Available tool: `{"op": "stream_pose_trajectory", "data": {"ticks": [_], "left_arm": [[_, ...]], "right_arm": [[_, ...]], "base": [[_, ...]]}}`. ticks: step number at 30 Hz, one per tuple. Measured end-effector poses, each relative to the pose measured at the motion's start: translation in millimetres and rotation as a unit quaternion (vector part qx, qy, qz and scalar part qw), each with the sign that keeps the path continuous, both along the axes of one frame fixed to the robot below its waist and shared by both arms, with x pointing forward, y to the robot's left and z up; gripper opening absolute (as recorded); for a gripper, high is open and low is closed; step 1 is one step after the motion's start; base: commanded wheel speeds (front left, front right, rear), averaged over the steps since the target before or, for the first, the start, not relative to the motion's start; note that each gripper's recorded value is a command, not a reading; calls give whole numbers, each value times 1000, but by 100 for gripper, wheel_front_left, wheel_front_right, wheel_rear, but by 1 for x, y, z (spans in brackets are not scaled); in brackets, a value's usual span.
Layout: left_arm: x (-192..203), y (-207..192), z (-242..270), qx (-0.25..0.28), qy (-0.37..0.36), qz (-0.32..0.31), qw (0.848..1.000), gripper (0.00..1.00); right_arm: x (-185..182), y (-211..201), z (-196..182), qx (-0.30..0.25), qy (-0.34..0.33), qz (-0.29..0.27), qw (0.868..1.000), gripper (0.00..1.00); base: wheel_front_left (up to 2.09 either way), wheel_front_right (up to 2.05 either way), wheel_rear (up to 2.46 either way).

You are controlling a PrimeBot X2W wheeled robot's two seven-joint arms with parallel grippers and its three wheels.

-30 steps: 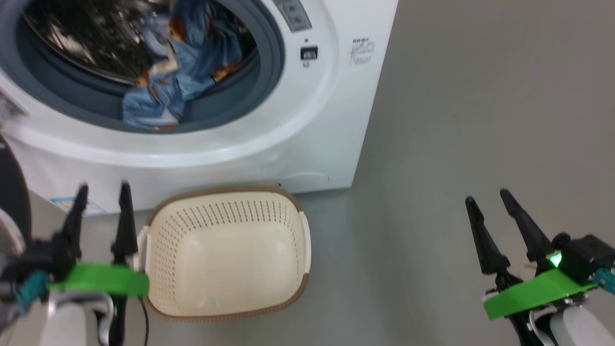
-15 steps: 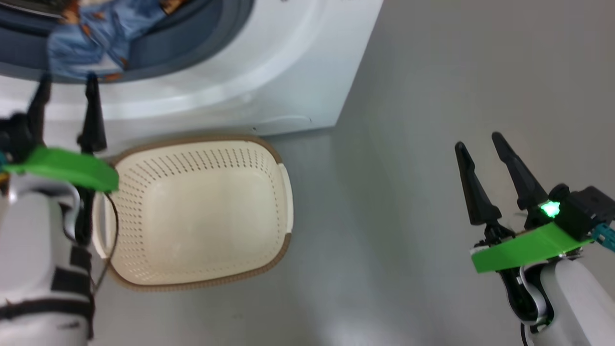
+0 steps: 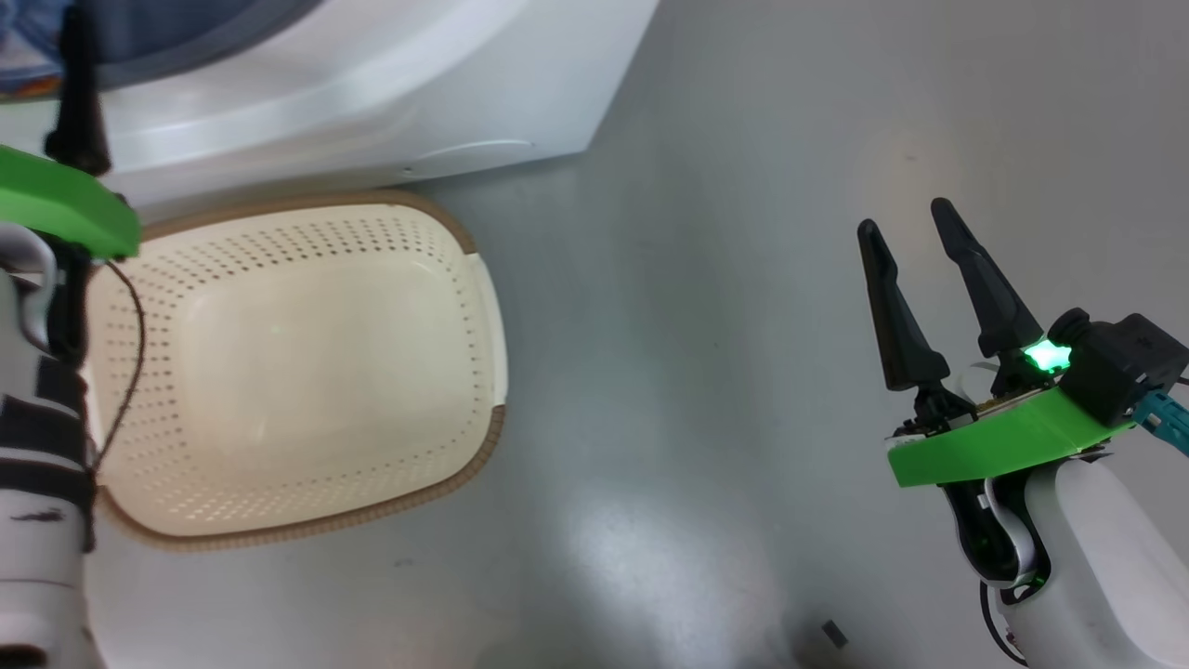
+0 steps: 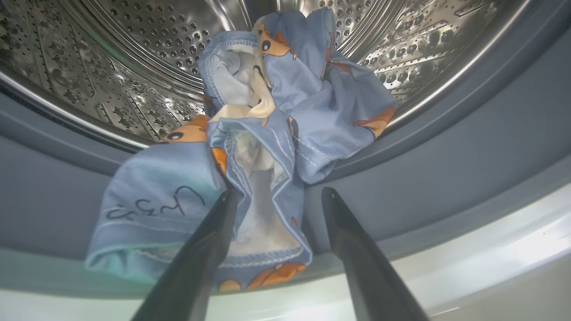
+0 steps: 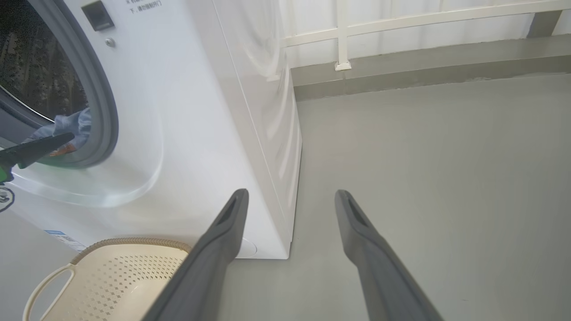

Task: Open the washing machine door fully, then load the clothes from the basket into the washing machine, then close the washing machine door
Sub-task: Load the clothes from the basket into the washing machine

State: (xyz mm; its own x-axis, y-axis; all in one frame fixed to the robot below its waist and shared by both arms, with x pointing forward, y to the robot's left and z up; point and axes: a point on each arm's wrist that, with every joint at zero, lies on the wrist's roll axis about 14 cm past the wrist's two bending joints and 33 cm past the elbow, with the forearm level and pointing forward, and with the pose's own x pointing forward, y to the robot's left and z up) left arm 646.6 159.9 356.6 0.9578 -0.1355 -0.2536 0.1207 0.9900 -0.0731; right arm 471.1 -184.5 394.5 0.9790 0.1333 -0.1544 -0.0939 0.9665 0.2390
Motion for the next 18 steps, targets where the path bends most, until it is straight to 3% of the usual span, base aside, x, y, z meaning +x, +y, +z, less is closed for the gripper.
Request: {"op": "stream_pose_trajectory", "data": {"ticks": [4, 12, 18], "left_arm": [[11, 0, -8, 12, 7, -3, 1000, 0], [42, -7, 4, 29, -17, -8, 999, 0], [72, -22, 37, 54, -77, -23, 995, 0]], "right_arm": [[1, -5, -1, -4, 1, -6, 1000, 100], [3, -10, -5, -8, 5, -13, 1000, 100], [1, -7, -12, -3, 14, -16, 1000, 100]], "base": [[0, 0, 0], [0, 0, 0], [0, 0, 0]]}}
